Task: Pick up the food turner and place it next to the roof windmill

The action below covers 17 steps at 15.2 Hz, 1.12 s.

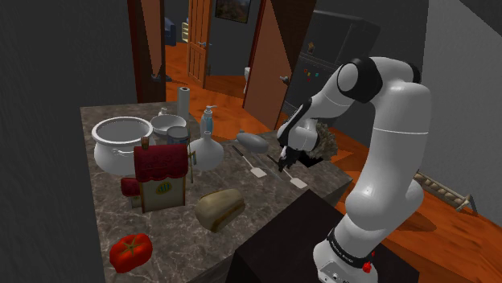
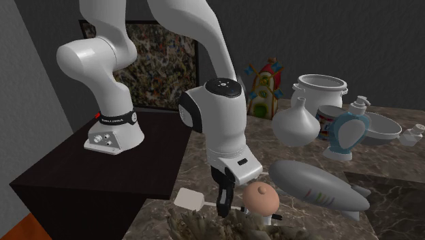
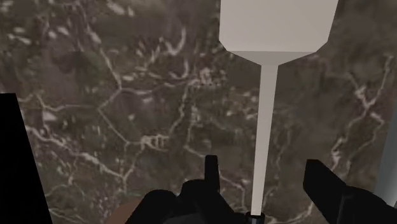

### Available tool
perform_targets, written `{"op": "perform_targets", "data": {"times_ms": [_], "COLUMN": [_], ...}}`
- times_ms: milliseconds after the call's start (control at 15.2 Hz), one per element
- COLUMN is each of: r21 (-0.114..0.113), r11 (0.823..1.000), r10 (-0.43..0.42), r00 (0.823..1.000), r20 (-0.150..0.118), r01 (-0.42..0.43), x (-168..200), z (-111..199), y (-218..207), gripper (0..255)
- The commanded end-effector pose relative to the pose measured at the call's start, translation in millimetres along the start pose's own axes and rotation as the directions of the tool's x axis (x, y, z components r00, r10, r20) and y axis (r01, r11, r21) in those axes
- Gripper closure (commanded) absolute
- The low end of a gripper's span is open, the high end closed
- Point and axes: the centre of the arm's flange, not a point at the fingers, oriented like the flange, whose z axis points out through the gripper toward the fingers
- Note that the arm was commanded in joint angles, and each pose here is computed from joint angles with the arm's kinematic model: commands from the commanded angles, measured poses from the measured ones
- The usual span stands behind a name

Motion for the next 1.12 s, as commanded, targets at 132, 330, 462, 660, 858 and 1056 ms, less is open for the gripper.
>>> {"op": "perform_targets", "data": {"times_ms": [132, 330, 462, 660, 858, 1056], "r21": [0.0, 0.0, 0.0, 0.0, 0.0, 0.0], "r11": [1.0, 1.0, 1.0, 1.0, 1.0, 1.0], "r10": [0.0, 0.0, 0.0, 0.0, 0.0, 0.0], "r00": [1.0, 1.0, 1.0, 1.0, 1.0, 1.0], "r20": [0.0, 0.0, 0.0, 0.0, 0.0, 0.0], "r01": [0.0, 0.0, 0.0, 0.0, 0.0, 0.0], "x": [0.0, 0.0, 0.0, 0.7, 1.8, 2.8], "z": [0.0, 0.0, 0.0, -10.5, -26.3, -42.1], "y": [0.0, 0.0, 0.0, 0.0, 0.0, 0.0], "gripper": [255, 255, 255, 255, 255, 255]}}
